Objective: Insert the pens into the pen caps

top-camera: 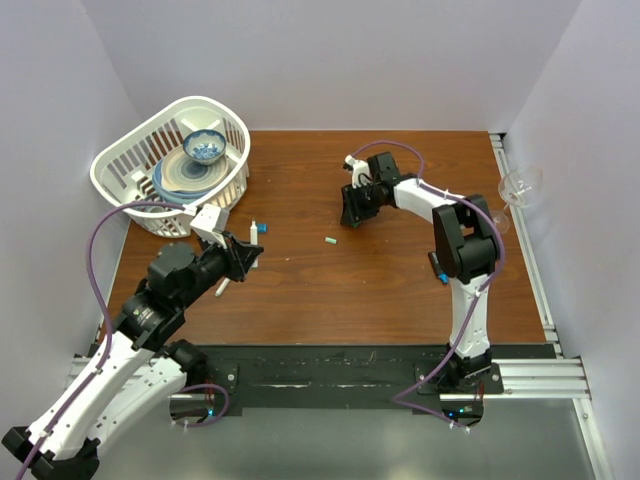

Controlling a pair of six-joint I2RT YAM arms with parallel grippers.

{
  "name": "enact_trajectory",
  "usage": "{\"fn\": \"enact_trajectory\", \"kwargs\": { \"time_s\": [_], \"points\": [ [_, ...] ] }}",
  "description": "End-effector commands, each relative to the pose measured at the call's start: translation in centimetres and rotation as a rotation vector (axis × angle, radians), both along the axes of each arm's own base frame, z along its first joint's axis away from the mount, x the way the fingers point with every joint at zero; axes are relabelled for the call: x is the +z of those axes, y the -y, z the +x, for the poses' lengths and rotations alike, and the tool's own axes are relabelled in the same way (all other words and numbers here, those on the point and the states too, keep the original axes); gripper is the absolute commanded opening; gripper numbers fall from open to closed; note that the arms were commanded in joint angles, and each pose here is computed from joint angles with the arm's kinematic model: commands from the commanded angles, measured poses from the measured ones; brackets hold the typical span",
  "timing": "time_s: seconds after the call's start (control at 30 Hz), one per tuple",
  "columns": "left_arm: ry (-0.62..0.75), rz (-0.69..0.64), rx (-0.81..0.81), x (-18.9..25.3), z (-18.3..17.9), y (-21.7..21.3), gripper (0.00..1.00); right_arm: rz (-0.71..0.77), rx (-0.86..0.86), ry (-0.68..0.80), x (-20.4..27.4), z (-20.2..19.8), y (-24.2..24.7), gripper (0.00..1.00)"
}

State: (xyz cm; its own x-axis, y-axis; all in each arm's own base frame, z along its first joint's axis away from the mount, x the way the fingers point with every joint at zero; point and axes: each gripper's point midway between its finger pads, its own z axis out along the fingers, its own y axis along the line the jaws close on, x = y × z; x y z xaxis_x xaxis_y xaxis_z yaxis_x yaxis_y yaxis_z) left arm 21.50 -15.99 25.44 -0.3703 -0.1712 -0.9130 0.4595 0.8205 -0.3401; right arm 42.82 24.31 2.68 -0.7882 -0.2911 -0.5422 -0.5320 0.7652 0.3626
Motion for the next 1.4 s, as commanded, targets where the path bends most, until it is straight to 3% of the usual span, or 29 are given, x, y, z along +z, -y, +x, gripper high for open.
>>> {"fn": "enact_trajectory", "kwargs": {
  "time_s": [0.0, 0.23, 0.37, 0.47, 0.5, 0.67, 1.07, 1.37],
  "points": [
    [0.034, 0.000, -0.010, 0.5, 0.1, 0.1, 0.00, -0.093, 0.021, -0.145, -1.5, -5.1, 1.9, 0.41],
    [0.034, -0.003, -0.013, 0.5, 0.1, 0.1, 0.00, -0.121, -0.060, -0.134, 0.4, -6.2, 3.1, 0.40],
    [0.032, -0.002, -0.021, 0.5, 0.1, 0.3, 0.00, -0.118, -0.203, -0.104, 3.1, -5.1, 2.9, 0.41],
    [0.032, -0.003, -0.027, 0.5, 0.0, 0.3, 0.00, -0.165, -0.341, -0.095, 3.6, -4.4, 3.2, 0.41],
    [0.035, -0.004, -0.024, 0.6, 0.0, 0.3, 0.00, -0.240, -0.414, -0.060, 3.5, -3.6, 4.4, 0.41],
    [0.037, -0.009, -0.028, 0.6, -0.1, 0.3, 0.00, -0.366, -0.558, -0.058, 3.1, -2.6, 4.9, 0.41],
    [0.041, -0.010, -0.039, 0.7, -0.2, 0.4, 0.00, -0.449, -0.562, -0.003, 2.7, 0.8, 4.7, 0.38],
    [0.036, -0.008, -0.041, 0.6, -0.2, 0.5, 0.00, -0.453, -0.519, -0.047, 0.8, 0.5, 4.1, 0.36]
  ]
}}
